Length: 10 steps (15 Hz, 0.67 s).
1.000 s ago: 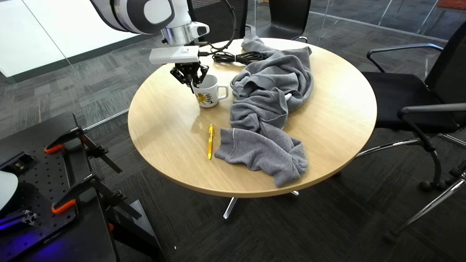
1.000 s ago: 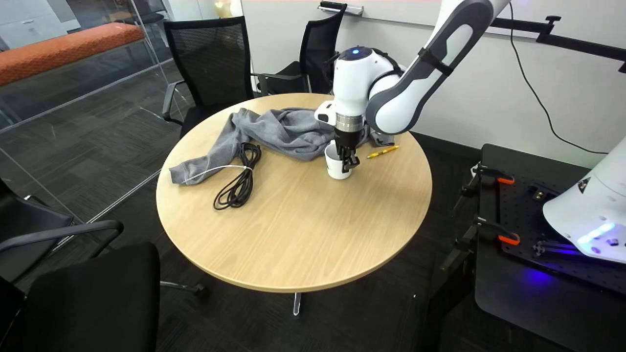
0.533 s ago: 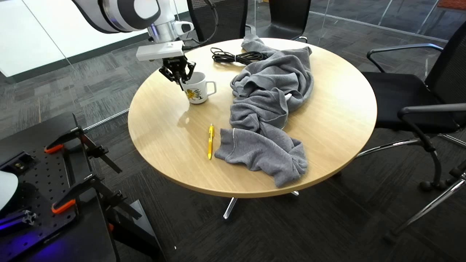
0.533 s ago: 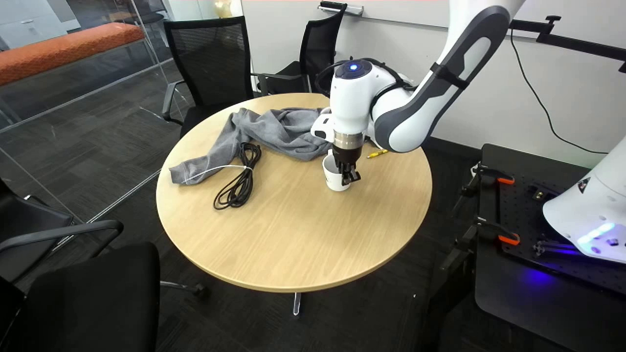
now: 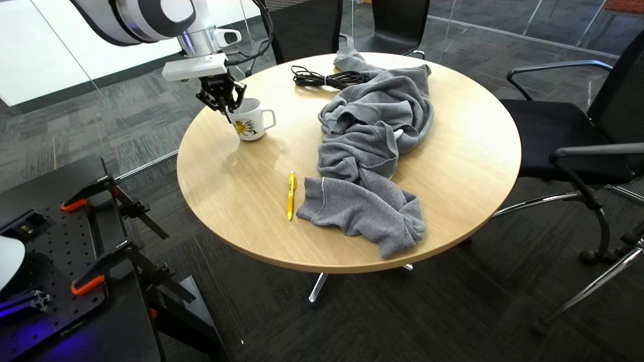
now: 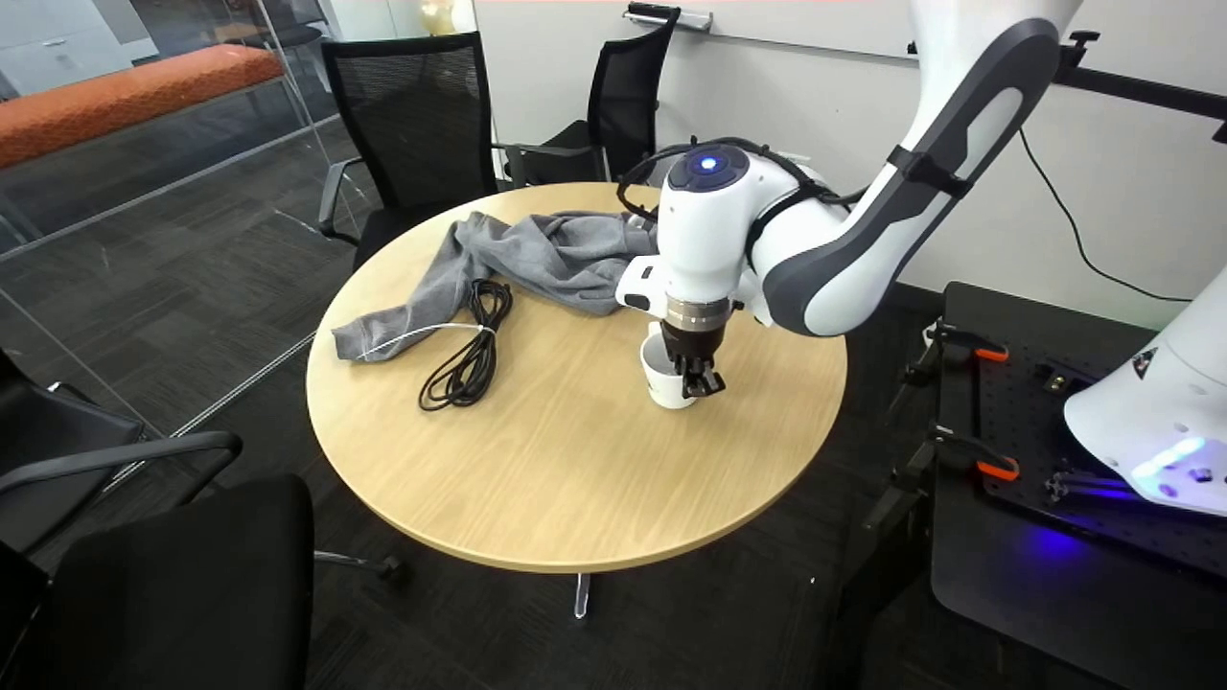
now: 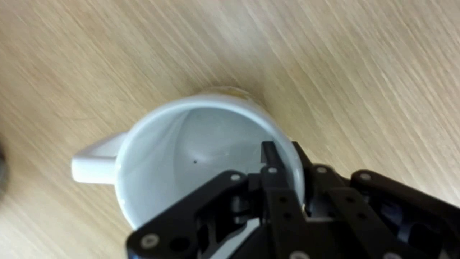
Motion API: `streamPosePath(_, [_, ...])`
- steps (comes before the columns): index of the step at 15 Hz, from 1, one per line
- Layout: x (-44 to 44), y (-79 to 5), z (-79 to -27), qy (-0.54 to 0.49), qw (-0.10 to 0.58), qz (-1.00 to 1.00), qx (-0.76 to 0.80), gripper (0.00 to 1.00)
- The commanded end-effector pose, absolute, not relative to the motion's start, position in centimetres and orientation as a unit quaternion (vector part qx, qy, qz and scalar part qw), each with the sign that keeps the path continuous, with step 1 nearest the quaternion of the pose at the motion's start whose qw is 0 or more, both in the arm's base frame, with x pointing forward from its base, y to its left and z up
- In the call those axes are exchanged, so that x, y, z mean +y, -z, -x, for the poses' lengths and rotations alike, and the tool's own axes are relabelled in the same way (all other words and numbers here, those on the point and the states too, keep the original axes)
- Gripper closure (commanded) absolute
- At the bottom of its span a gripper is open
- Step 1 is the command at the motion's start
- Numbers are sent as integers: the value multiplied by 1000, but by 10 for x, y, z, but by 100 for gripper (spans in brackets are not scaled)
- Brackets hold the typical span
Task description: Move the white mug forward, place the yellow pen inside the white mug
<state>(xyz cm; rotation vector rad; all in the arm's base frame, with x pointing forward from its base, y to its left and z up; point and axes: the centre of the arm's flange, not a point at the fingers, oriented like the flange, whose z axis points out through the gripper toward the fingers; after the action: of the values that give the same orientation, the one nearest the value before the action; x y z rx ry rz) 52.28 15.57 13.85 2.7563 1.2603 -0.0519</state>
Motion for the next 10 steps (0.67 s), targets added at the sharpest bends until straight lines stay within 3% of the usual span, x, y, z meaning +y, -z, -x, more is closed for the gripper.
streamPosePath(1, [165, -156, -502, 7, 68, -905, 419, 97])
streamPosePath(10, [173, -162, -483, -19, 87, -904, 418, 97])
